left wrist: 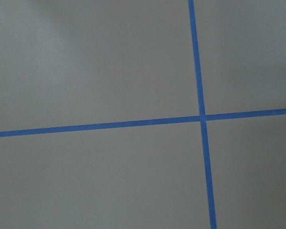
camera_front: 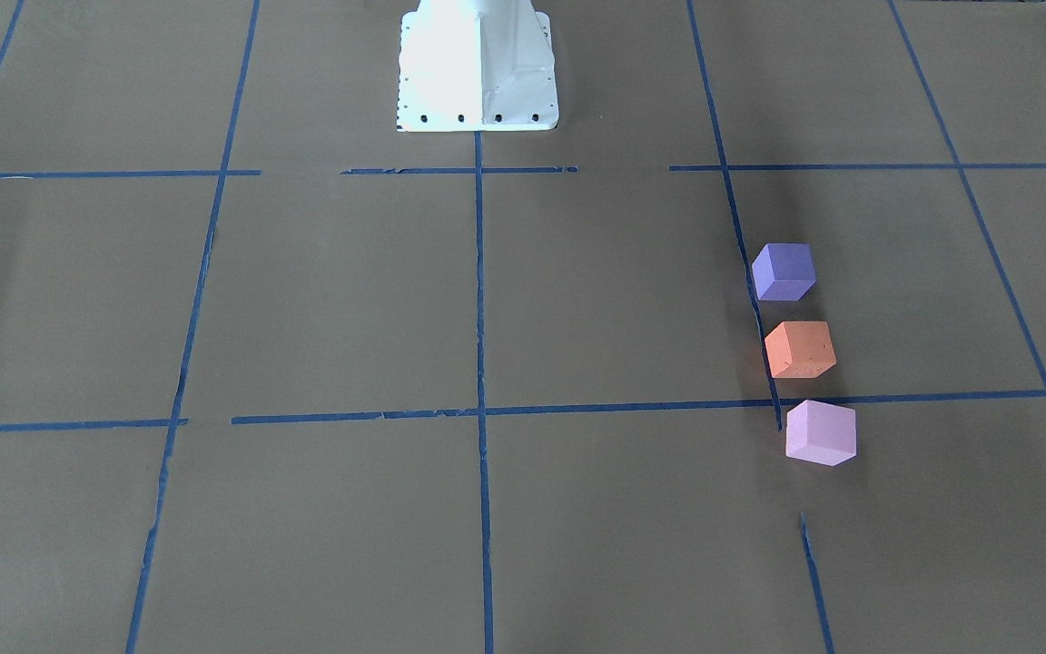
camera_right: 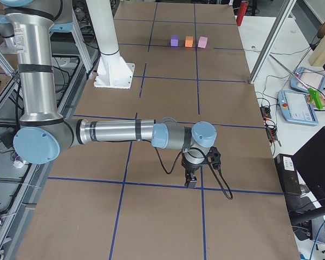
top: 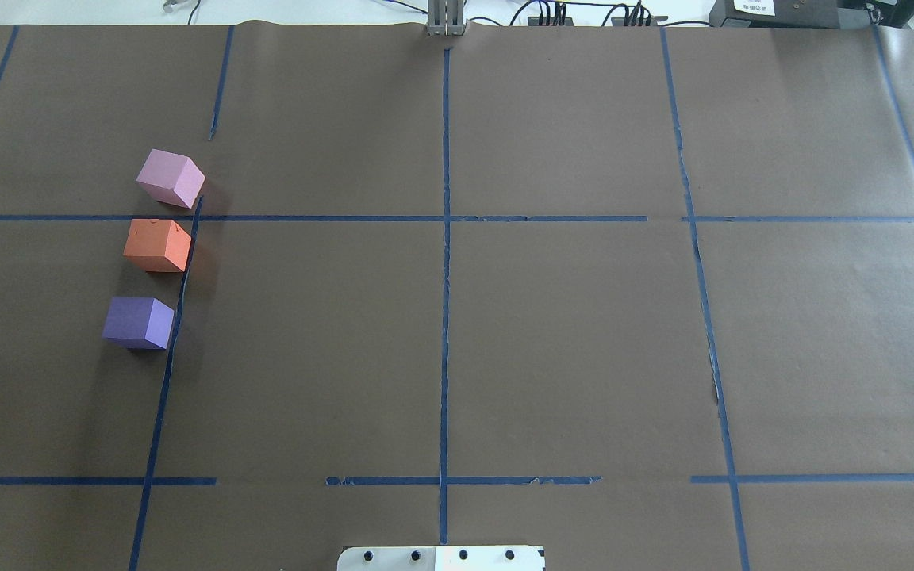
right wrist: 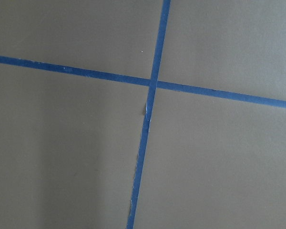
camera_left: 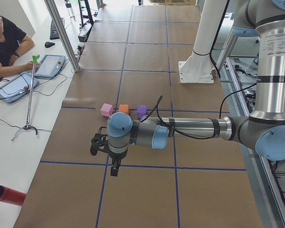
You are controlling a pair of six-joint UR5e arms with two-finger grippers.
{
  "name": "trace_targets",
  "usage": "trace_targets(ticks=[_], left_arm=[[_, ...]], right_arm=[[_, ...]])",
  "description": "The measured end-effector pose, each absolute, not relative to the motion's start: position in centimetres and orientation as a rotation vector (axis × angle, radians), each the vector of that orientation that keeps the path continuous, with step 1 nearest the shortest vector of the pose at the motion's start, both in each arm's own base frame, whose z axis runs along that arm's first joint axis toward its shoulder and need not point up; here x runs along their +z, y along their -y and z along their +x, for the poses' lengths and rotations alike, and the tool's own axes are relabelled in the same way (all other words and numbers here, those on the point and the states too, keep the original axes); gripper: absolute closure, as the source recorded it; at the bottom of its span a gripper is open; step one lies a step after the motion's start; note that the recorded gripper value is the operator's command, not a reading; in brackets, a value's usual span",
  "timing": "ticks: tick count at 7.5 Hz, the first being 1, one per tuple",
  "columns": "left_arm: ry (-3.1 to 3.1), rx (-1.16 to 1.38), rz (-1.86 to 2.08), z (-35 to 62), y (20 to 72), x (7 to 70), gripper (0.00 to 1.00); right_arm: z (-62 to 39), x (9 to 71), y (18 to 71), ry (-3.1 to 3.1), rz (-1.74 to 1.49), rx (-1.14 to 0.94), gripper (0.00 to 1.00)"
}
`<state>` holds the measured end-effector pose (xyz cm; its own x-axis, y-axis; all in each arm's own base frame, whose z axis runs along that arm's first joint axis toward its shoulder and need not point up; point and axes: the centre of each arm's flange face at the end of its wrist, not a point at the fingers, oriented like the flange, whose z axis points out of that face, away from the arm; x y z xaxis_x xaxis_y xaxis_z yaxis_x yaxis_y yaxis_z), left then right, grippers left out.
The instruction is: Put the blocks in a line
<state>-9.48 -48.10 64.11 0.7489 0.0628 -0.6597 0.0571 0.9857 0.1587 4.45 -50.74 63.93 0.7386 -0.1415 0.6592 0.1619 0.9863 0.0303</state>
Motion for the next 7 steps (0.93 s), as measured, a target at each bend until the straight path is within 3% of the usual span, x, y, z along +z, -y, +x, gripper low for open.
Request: trace_targets(ticks=[7], left_arm=[[-0.728, -0.002, 0.169, -9.2, 48.15, 63.91, 0.0]], right_arm=[[4.45, 63.9, 50.74, 0.721, -0.029, -0.167, 0.0]])
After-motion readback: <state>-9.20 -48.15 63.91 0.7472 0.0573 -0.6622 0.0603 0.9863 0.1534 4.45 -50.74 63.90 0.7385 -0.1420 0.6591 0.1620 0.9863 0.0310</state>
